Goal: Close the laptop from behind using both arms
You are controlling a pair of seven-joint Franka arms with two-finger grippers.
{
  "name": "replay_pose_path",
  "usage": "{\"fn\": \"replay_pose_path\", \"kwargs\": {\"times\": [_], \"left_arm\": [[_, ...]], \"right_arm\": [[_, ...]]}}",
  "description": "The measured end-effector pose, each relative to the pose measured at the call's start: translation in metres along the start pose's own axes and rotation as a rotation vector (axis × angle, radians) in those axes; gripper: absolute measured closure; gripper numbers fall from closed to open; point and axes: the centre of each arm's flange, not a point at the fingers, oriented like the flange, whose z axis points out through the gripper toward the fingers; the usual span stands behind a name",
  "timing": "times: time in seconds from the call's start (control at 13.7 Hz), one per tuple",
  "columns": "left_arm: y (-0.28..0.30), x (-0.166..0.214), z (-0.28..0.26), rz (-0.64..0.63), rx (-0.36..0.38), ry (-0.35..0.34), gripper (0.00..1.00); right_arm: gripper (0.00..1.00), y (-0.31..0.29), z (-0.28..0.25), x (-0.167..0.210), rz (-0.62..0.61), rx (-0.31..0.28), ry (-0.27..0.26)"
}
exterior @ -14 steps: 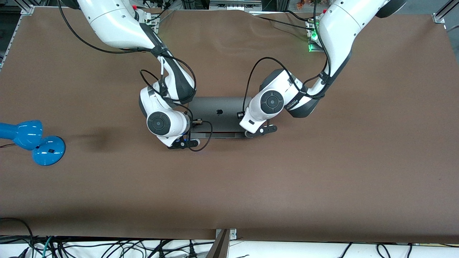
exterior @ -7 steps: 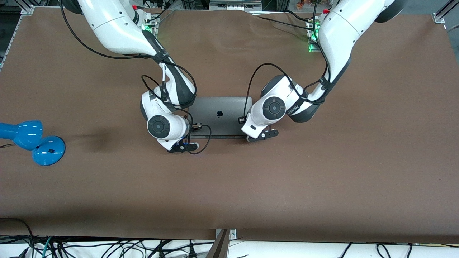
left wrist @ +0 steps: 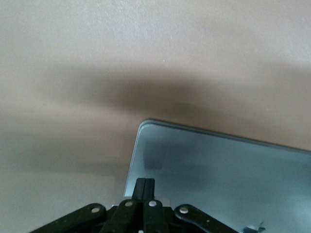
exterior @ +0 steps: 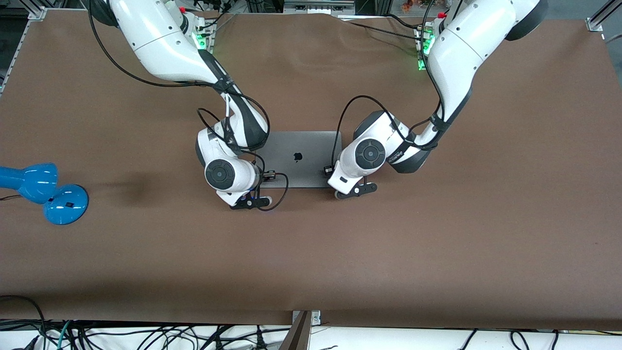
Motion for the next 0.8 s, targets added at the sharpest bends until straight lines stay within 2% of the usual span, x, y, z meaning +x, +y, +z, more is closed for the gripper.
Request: {"fn": "replay_pose_path", "kwargs": {"times": [0.51,0.58,0.66,0.73,0.8], "left_arm": [[-0.004,0.008,0.008,-0.013,-0.004,0.004,0.99],[-0.004,0.008,0.008,-0.013,-0.005,0.004,0.99],[-0.004,0.008,0.008,-0.012,-0.006,0.005,0.99],[-0.004,0.008,0.008,-0.012,-0.007,0.006,0.93],[-0.004,0.009,0.007,-0.013,-0.009,0.008,0.84]], "right_arm": [[0.99,-0.001,-0.001,0.0,-0.004,-0.003,0.003],[0.93,-0.003,-0.006,0.001,-0.007,-0.002,-0.001],[0.93,-0.006,-0.016,0.002,-0.011,-0.003,-0.009],[0.88,-0.01,-0.03,0.003,-0.017,-0.002,-0.015],[0.8,-0.013,-0.046,0.003,-0.023,-0.001,-0.019]]}}
